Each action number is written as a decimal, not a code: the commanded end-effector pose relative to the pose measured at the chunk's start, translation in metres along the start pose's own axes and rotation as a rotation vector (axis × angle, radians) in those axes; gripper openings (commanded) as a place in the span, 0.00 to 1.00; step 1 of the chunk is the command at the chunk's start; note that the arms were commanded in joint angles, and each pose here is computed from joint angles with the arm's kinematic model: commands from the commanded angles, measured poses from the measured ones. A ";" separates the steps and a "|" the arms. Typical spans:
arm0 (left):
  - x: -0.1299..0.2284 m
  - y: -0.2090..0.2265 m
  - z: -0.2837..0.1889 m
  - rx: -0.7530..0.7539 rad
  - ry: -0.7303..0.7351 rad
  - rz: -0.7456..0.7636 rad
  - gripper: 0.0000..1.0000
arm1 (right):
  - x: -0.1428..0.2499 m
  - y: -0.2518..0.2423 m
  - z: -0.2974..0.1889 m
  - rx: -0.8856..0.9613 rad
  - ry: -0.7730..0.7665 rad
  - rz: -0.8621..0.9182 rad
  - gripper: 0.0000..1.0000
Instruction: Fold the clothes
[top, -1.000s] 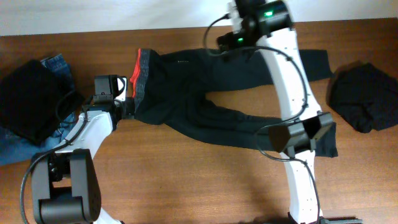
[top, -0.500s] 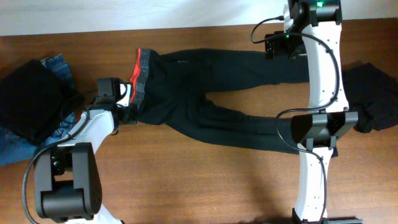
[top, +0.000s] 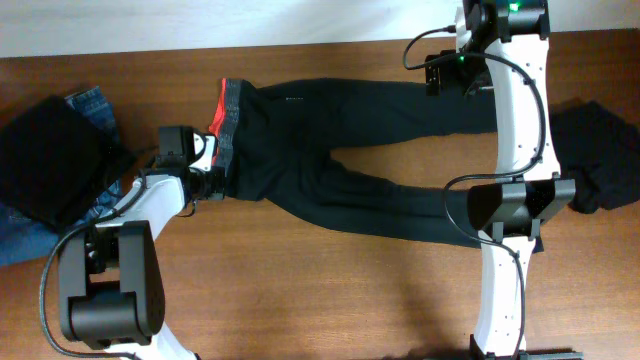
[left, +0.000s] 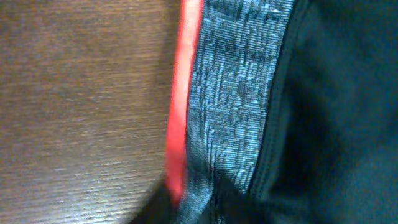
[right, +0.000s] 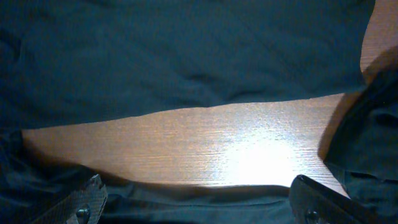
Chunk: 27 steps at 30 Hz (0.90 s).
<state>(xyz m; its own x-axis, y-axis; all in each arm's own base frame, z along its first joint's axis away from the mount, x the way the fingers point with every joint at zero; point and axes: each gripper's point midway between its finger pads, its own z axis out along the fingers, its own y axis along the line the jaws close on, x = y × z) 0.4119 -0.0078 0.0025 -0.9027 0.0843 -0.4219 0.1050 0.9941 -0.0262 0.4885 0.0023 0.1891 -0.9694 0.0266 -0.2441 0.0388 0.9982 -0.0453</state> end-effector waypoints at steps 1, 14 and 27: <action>0.015 0.001 0.007 0.008 0.060 0.001 0.00 | 0.002 0.001 0.003 -0.002 0.013 0.005 0.99; 0.007 0.074 -0.044 -0.107 -0.018 -0.165 0.00 | 0.004 -0.054 0.006 0.016 0.020 0.083 0.99; 0.013 0.067 -0.044 -0.063 0.006 -0.175 0.00 | 0.045 -0.100 0.024 -0.025 0.171 0.210 0.99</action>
<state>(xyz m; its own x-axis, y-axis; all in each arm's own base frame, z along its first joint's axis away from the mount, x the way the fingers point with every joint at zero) 0.3903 0.0662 0.0305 -0.9114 -0.0848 -0.4026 -0.0820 0.9963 -0.0241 0.4574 -0.1040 0.1469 -0.9669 0.2421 -0.0800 0.2437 0.9698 -0.0099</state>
